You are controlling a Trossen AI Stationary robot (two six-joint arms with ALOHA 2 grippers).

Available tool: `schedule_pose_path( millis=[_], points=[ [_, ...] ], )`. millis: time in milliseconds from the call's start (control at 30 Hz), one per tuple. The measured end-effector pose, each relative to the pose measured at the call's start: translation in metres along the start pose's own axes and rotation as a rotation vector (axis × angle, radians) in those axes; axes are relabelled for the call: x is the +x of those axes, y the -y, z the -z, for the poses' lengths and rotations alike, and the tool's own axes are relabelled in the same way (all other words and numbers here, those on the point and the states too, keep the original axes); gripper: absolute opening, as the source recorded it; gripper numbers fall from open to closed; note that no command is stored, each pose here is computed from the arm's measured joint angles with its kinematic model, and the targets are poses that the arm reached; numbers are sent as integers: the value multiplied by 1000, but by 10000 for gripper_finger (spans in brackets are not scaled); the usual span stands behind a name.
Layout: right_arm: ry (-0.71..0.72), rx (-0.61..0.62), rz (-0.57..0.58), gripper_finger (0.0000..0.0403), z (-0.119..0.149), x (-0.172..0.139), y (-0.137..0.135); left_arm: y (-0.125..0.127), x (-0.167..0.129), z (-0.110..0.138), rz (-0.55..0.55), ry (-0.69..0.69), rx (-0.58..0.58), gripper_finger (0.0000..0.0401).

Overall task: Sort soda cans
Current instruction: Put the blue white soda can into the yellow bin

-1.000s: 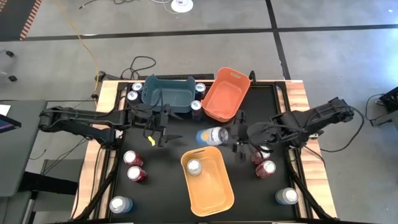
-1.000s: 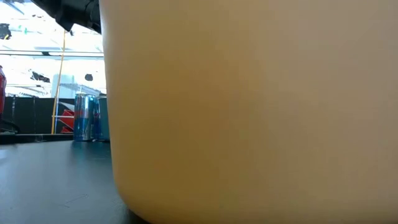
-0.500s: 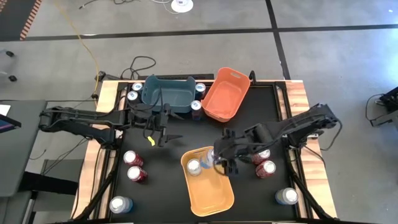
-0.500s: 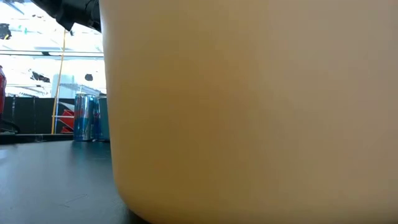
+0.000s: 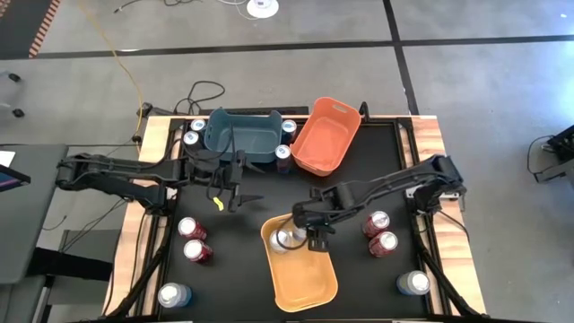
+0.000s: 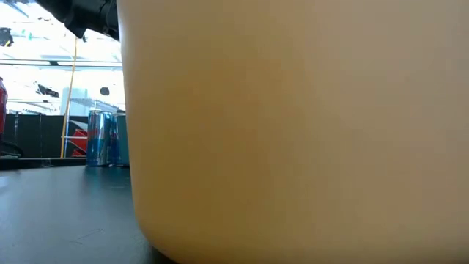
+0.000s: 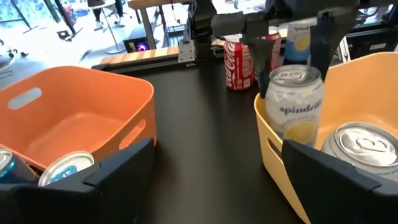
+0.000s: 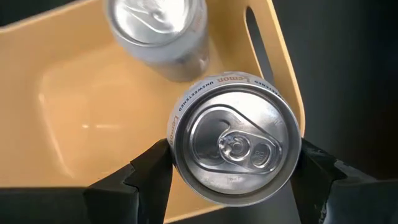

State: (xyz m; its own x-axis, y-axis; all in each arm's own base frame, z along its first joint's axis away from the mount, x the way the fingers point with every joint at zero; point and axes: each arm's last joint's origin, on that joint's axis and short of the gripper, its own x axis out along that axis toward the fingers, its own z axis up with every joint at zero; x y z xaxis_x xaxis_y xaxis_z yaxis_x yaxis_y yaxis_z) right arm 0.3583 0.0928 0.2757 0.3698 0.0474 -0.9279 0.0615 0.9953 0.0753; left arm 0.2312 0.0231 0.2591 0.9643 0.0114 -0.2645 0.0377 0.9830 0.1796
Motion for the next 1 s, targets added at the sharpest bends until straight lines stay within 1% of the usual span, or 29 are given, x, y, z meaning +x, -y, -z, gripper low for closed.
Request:
schedule_pose_path(
  millis=[100, 200, 333, 500, 600, 700, 833, 1000],
  points=[
    [-18, 10, 7, 256, -1, 6, 4, 0, 0, 2, 1, -6, 1, 349],
    [-22, 10, 7, 268, -2, 10, 3, 1, 0, 3, 2, -7, 2, 349],
    [-29, 15, 9, 300, -3, 16, 3, 1, 0, 3, 2, -5, 2, 349],
    [-42, 16, 13, 348, -3, 22, 2, 1, 0, 3, 2, -6, 2, 349],
    [-47, 15, 7, 367, -2, 22, 1, 1, 0, 3, 3, -7, 1, 349],
    [-46, 16, 7, 376, -3, 22, 1, 1, 0, 3, 3, -7, 2, 349],
    [-62, 34, 10, 378, -1, 18, 0, 1, 0, 3, 3, -7, 2, 349],
    [-77, 31, 6, 379, -4, -5, -9, 1, 0, 3, 3, -7, 2, 349]
  ],
)
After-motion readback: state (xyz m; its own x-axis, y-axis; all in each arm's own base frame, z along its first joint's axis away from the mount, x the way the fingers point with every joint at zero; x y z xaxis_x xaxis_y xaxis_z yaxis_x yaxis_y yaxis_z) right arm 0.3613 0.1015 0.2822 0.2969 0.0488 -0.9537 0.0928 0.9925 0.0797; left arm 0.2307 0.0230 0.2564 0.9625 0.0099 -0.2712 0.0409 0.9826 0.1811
